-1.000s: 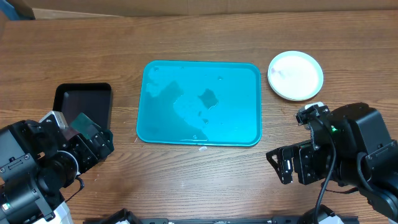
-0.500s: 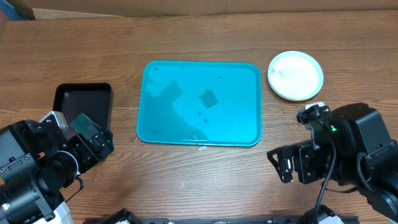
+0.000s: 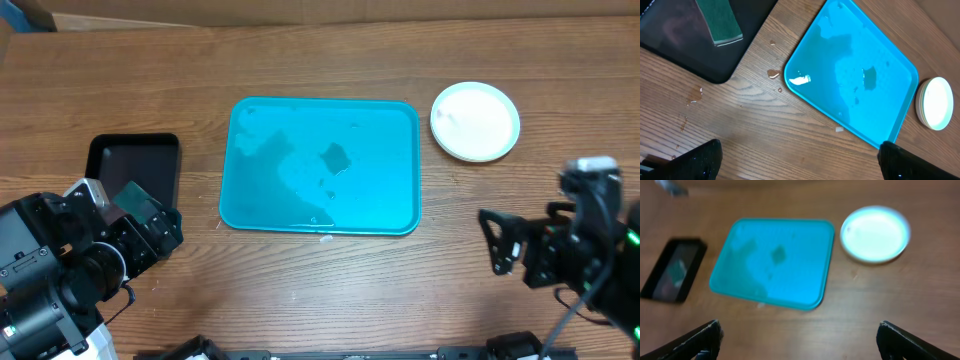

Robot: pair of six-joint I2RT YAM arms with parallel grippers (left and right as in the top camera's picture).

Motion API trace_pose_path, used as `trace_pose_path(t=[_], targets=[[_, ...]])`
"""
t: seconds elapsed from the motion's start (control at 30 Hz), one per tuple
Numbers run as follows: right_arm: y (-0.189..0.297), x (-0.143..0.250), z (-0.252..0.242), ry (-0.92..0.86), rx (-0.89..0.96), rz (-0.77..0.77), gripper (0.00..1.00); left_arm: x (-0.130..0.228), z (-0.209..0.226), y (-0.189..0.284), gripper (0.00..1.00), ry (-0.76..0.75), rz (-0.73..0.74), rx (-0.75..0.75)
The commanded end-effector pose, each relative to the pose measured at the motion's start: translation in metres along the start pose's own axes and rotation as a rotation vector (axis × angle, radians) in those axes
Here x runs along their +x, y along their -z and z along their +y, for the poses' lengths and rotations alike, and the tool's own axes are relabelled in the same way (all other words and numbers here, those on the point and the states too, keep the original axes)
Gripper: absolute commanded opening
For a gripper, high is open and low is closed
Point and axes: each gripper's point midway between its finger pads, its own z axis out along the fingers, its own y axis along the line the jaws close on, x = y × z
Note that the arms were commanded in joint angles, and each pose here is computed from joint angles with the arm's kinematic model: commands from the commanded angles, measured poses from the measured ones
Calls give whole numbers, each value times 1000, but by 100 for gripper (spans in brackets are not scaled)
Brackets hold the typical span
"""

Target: Clean dirty plates on tray and stack at the side

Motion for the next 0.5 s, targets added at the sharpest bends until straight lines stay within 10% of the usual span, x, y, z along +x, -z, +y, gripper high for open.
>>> trace_pose_path(t=[0.0,0.47], targets=[[7,3,-11,36,43,-68,100,1,-2,-2,100,-17,6,11],[-88,60,-24,122,-84,-344,100,1,-2,-2,100,-17,6,11]])
